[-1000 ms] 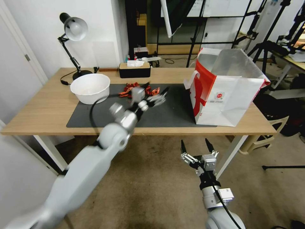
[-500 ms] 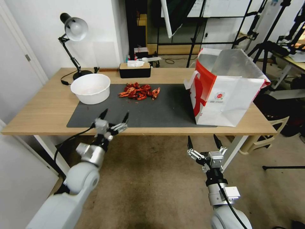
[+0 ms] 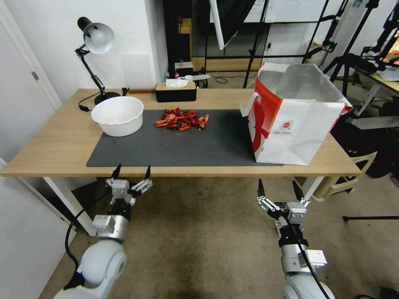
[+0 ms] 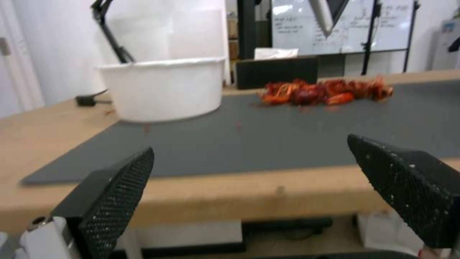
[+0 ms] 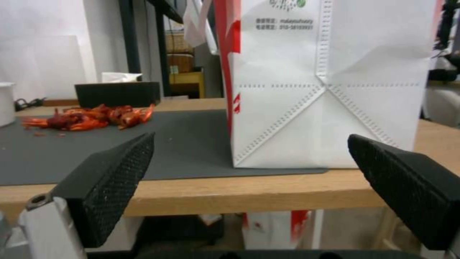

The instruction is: Close the takeout container lid, then place the container into the takeout bag.

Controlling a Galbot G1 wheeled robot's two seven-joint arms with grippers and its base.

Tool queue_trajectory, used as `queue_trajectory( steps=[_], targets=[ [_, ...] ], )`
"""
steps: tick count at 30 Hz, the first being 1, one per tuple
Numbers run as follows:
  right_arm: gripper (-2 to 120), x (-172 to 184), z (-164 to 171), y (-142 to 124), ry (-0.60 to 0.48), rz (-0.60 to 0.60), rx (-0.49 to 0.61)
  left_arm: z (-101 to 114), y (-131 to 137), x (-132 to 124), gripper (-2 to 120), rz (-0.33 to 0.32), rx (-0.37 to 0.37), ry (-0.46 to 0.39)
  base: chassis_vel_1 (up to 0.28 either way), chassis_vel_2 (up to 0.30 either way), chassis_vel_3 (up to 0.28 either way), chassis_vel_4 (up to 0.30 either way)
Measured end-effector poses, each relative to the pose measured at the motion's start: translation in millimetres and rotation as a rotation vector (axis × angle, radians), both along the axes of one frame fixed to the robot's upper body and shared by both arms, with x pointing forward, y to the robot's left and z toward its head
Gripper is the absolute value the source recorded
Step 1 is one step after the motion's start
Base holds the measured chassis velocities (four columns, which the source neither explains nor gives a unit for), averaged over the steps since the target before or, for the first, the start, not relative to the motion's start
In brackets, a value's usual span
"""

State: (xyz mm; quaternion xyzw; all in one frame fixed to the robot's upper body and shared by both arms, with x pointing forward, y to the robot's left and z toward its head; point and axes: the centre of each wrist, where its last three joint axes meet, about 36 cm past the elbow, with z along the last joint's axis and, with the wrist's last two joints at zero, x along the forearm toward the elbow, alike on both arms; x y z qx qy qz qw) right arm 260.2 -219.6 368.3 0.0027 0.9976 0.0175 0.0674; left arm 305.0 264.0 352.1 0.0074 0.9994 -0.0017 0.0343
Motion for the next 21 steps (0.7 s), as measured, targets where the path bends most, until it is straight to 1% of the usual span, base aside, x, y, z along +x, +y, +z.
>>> queue_trajectory(
  steps=[4, 7, 13, 21],
  targets=[
    [100, 2.5, -3.8, -1.2, 0.0, 0.032, 0.021, -5.5, -2.3, -12.8, 100, 0.015, 0.002, 0.014, 0.0, 0.0, 0.0, 0.0],
    [100, 4.8, -7.7, -2.7, -0.003, 0.068, 0.036, -9.9, -6.1, -22.6, 100, 0.042, 0.001, 0.025, 0.0, 0.0, 0.0, 0.0],
    [100, 6.7, -8.8, -3.6, -0.003, 0.099, 0.045, -10.5, -7.7, -27.2, 100, 0.06, -0.006, 0.018, 0.0, 0.0, 0.0, 0.0],
    [100, 6.8, -8.9, -3.4, -0.004, 0.102, 0.046, -10.1, -7.8, -26.8, 100, 0.061, -0.008, 0.016, 0.0, 0.0, 0.0, 0.0]
  ],
)
